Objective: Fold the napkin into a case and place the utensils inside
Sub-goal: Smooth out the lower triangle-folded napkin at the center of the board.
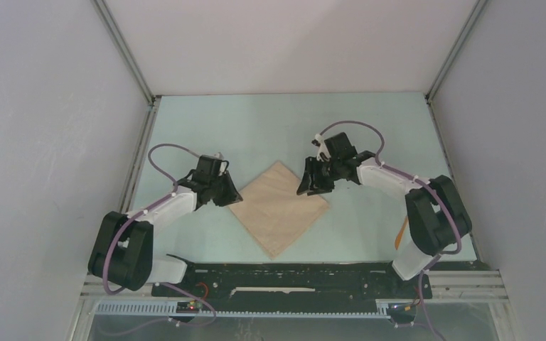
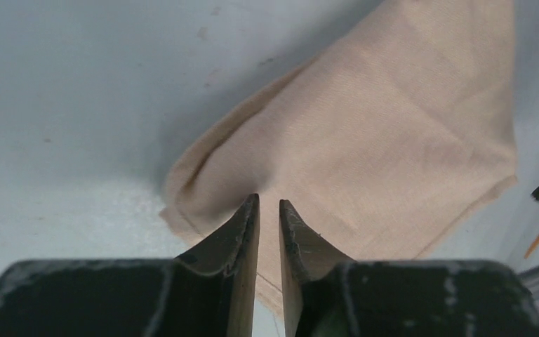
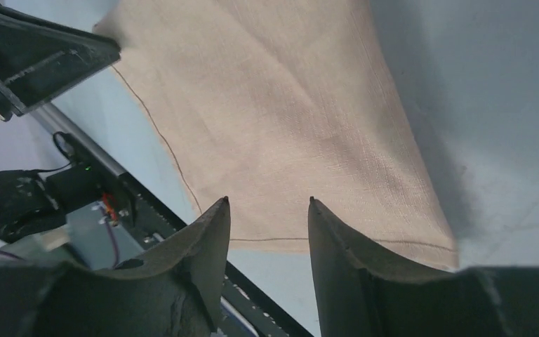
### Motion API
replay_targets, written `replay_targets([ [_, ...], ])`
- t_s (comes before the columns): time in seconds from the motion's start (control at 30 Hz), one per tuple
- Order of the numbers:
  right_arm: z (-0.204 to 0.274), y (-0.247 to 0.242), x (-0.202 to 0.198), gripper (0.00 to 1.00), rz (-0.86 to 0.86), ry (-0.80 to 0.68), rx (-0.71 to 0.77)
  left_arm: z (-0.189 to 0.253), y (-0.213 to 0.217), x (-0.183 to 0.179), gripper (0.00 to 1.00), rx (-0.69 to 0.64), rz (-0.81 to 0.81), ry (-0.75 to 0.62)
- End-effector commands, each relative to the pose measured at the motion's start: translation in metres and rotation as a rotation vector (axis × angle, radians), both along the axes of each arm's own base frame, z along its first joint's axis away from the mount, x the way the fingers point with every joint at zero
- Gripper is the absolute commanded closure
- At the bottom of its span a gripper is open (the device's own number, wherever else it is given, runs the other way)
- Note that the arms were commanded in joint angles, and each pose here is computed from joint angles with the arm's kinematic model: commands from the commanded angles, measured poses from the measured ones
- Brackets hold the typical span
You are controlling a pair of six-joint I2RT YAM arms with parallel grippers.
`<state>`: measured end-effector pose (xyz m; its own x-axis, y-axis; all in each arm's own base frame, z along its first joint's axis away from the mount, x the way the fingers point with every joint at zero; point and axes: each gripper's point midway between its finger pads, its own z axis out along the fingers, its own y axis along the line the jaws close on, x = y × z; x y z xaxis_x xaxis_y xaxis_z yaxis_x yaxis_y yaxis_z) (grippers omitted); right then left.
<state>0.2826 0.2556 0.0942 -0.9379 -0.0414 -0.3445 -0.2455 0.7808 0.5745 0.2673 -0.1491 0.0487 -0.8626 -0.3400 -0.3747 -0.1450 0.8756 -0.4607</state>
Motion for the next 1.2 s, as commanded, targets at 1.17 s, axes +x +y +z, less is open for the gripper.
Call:
replay_targets([
  [1.17, -0.067, -0.061, -0.025, 0.48, -0.125, 0.049, -0.205, -0.018, 0.054, -0.003, 0.71, 0.141, 0.156, -0.012],
])
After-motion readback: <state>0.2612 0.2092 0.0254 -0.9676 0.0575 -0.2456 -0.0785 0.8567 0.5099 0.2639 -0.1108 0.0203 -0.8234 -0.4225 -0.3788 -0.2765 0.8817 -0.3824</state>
